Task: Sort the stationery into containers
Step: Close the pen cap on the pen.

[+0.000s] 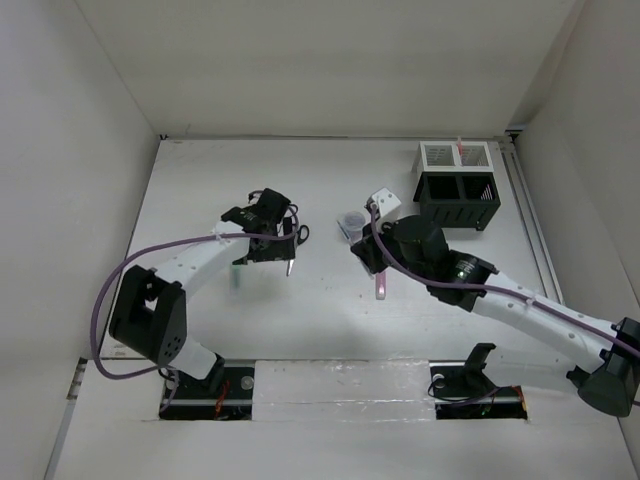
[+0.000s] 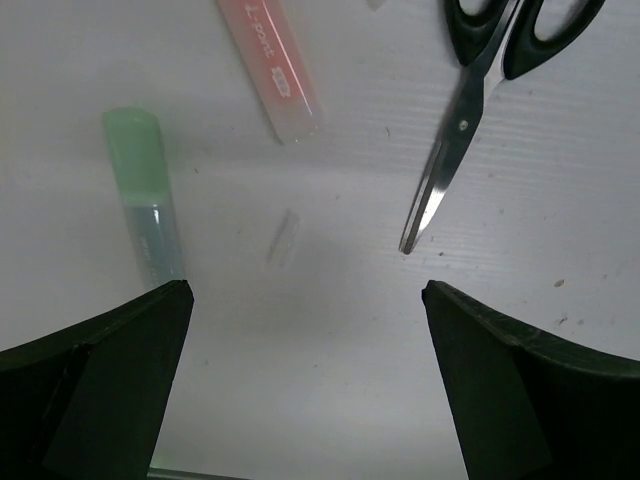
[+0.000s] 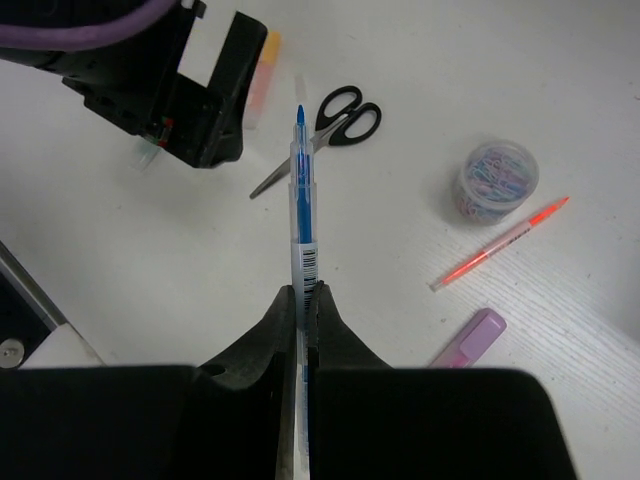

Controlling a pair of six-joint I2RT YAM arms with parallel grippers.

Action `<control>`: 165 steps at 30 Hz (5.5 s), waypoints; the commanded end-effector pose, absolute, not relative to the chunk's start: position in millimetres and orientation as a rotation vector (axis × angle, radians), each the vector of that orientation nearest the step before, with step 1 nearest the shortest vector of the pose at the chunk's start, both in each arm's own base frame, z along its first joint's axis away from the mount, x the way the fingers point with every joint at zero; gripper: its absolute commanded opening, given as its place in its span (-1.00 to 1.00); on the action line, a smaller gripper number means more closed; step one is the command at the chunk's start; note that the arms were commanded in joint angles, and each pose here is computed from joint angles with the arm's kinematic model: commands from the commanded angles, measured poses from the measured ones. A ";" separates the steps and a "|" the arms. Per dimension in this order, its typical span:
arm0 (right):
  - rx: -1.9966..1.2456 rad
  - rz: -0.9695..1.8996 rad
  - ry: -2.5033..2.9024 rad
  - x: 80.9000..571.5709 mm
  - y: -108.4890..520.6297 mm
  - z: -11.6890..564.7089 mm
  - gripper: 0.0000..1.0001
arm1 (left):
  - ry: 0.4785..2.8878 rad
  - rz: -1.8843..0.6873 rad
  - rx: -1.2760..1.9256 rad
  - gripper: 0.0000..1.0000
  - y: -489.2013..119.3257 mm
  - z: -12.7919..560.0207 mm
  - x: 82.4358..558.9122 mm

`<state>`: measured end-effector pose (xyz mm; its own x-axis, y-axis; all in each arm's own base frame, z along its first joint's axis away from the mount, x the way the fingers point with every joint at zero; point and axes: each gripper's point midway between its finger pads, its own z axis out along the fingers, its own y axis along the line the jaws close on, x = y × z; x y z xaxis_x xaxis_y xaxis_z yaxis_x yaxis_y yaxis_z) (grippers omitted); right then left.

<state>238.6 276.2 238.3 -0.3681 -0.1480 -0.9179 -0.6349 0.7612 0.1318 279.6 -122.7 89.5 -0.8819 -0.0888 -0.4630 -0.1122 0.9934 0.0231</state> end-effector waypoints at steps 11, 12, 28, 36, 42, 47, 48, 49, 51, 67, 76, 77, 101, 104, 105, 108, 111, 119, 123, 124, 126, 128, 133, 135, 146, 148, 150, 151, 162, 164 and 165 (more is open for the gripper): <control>-0.612 0.654 1.813 232.3 283.1 248.9 -1.00 | 2.843 0.030 -0.094 0.82 -119.2 51.0 267.3; -0.612 0.654 1.813 232.4 283.1 248.9 -1.00 | 2.856 0.040 -0.093 0.82 -118.8 46.9 266.4; -0.645 0.673 1.792 228.7 285.5 245.3 -1.00 | 2.950 0.113 -0.084 0.35 -114.0 18.5 256.4; -0.645 0.672 1.793 227.4 283.8 241.0 -1.00 | 2.981 0.138 -0.094 0.10 -112.8 8.9 253.1; -0.646 0.674 1.772 226.2 281.6 247.2 -1.00 | 2.987 0.159 -0.094 -0.10 -110.8 5.8 252.6; -0.635 0.669 1.765 226.7 279.6 250.4 -1.00 | 2.996 0.167 -0.093 -0.30 -110.3 3.1 251.5; -0.635 0.669 1.765 226.7 279.6 250.4 -1.00 | 2.996 0.167 -0.093 -0.30 -110.3 3.1 251.5; -0.635 0.669 1.765 226.7 279.6 250.4 -1.00 | 2.996 0.167 -0.093 -0.33 -110.3 3.1 251.5; -0.629 0.661 1.766 227.9 278.6 250.4 -1.00 | 2.996 0.167 -0.093 -0.36 -110.3 3.1 251.5; -0.632 0.657 1.774 227.4 277.9 246.0 -1.00 | 3.002 0.230 -0.118 -0.56 -106.5 -10.5 255.3; -0.635 0.669 1.765 225.5 278.0 249.1 -1.00 | 2.999 0.228 -0.118 -0.59 -107.8 -15.8 258.1; -0.635 0.669 1.765 225.5 278.0 249.1 -1.00 | 3.008 0.236 -0.117 -0.59 -107.2 -18.6 256.8; -0.674 0.734 1.723 218.1 286.1 251.2 -1.00 | 2.846 -0.001 -0.086 -1.00 -133.2 35.0 272.6; -0.618 0.733 1.729 222.3 284.5 251.6 -1.00 | 2.684 -0.170 -0.100 -1.00 -150.7 89.3 281.0; -0.596 0.740 1.718 223.1 283.5 253.9 -1.00 | 2.623 -0.212 -0.103 -1.00 -154.1 108.2 287.2; -0.552 0.792 1.726 221.0 287.1 248.8 -1.00 | 2.393 -0.394 -0.142 -1.00 -163.5 180.2 295.7; -0.534 0.915 1.682 212.6 299.1 255.0 -1.00 | 2.135 -0.618 -0.096 -1.00 -177.3 259.0 292.2; -0.500 1.344 1.392 179.3 337.9 305.9 -1.00 | 1.721 -1.005 0.017 -1.00 -193.1 358.0 242.7; -0.551 1.477 1.330 163.1 357.7 319.5 -1.00 | 1.550 -1.154 0.084 -1.00 -196.3 392.5 212.3; -0.552 1.495 1.309 163.2 361.1 327.8 -1.00 | 1.554 -1.171 0.087 -1.00 -197.8 392.7 210.2; -0.564 1.535 1.284 153.8 369.2 333.8 -1.00 | 1.548 -1.190 0.112 -1.00 -200.1 396.7 205.6; -0.574 1.547 1.282 152.3 377.0 336.6 -1.00 | 1.527 -1.213 0.143 -1.00 -202.5 403.7 200.3; -0.561 1.567 1.239 150.8 375.5 349.9 -1.00 | 1.513 -1.209 0.158 -1.00 -200.5 404.2 195.8; -0.563 1.561 1.231 148.8 375.7 355.0 -1.00 | 1.504 -1.210 0.159 -1.00 -199.3 406.5 193.4; -0.563 1.540 1.228 151.0 374.7 360.5 -1.00 | 1.496 -1.225 0.219 -1.00 -202.5 398.4 185.2; -0.563 1.540 1.228 151.0 374.7 360.5 -1.00 | 1.503 -1.216 0.225 -1.00 -202.9 394.0 186.6; -0.561 1.542 1.217 149.7 372.8 363.9 -1.00 | 1.504 -1.222 0.233 -1.00 -203.7 393.8 185.2; -0.566 1.534 1.213 150.1 372.7 363.8 -1.00 | 1.504 -1.222 0.233 -1.00 -203.7 393.8 185.2; -0.554 1.514 1.224 154.2 373.1 363.9 -1.00 | 1.506 -1.239 0.255 -1.00 -208.1 389.2 185.4; -0.559 1.507 1.220 154.5 373.0 363.7 -1.00 | 1.507 -1.245 0.263 -1.00 -208.8 389.0 184.0; -0.559 1.507 1.220 154.5 373.0 363.7 -1.00 | 1.507 -1.245 0.263 -1.00 -208.8 389.0 184.0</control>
<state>159.4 377.2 324.8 -0.3869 0.3585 -0.8496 -0.8828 0.1222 0.4536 189.9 -206.5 372.3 -0.4128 -0.4304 -0.8027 0.6658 0.4588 -0.5884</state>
